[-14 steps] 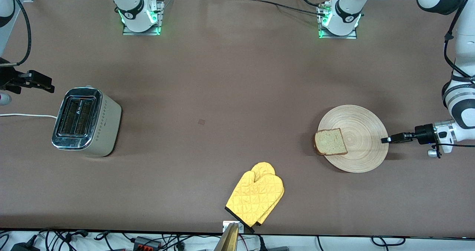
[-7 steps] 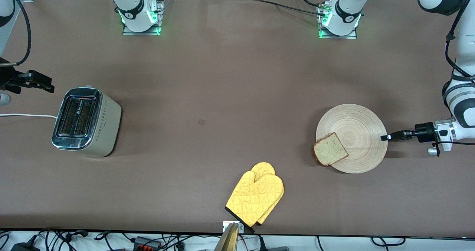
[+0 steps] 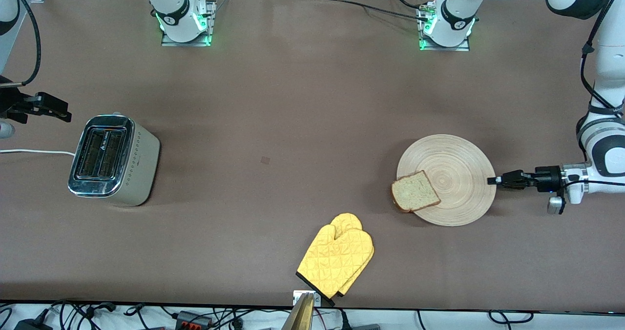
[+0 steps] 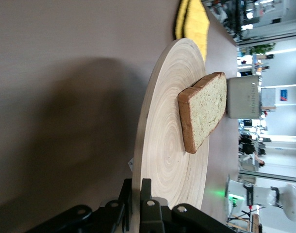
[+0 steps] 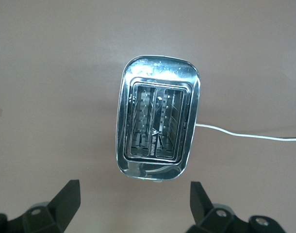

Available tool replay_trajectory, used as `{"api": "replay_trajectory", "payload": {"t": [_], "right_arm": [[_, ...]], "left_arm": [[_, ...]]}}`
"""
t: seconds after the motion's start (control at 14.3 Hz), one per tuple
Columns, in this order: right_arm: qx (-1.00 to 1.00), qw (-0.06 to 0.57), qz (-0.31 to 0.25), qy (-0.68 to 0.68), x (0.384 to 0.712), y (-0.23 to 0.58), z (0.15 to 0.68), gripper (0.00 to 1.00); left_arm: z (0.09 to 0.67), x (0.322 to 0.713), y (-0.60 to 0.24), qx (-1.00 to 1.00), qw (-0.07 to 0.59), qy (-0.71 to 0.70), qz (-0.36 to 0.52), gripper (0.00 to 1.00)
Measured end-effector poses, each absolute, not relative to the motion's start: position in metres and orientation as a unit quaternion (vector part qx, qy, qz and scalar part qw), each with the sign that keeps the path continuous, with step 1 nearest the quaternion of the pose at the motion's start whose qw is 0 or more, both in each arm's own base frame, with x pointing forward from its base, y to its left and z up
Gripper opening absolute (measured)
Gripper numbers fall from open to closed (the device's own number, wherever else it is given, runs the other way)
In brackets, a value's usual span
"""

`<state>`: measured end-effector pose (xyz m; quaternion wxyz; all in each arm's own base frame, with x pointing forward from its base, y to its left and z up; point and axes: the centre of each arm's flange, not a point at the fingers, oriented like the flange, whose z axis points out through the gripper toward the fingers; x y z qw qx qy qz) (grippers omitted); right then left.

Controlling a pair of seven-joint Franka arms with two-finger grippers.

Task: Move plate and put bread in toaster
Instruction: 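Slide the plate with the bread toward the toaster with the left gripper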

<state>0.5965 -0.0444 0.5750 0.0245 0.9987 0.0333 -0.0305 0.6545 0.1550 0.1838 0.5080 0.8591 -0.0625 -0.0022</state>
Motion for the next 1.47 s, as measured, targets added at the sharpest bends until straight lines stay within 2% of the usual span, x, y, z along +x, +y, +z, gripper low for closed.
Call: {"api": "replay_trajectory", "payload": {"t": [0.35,0.63,0.91,1.19,1.47], "right_arm": [[0.999,0.024,-0.031,0.033,0.596,-0.044,0.575,1.0],[0.999,0.024,-0.031,0.033,0.596,-0.044,0.575,1.0],[0.999,0.024,-0.032,0.033,0.596,-0.045,0.575,1.0],[0.999,0.024,-0.036,0.032,0.595,-0.045,0.575,1.0],[0.998,0.022,-0.049,0.034,0.592,-0.043,0.572,1.0]], "left_arm": [[0.177,0.665,0.01,0.815,0.557,-0.145,-0.066,0.1],[0.151,0.658,-0.12,0.774,0.609,-0.146,-0.094,0.1],[0.119,0.645,-0.223,0.783,0.603,-0.127,-0.084,0.1],[0.104,0.625,-0.289,0.79,0.595,-0.121,-0.086,0.1],[0.083,0.607,-0.313,0.792,0.588,-0.126,-0.104,0.1]]}}
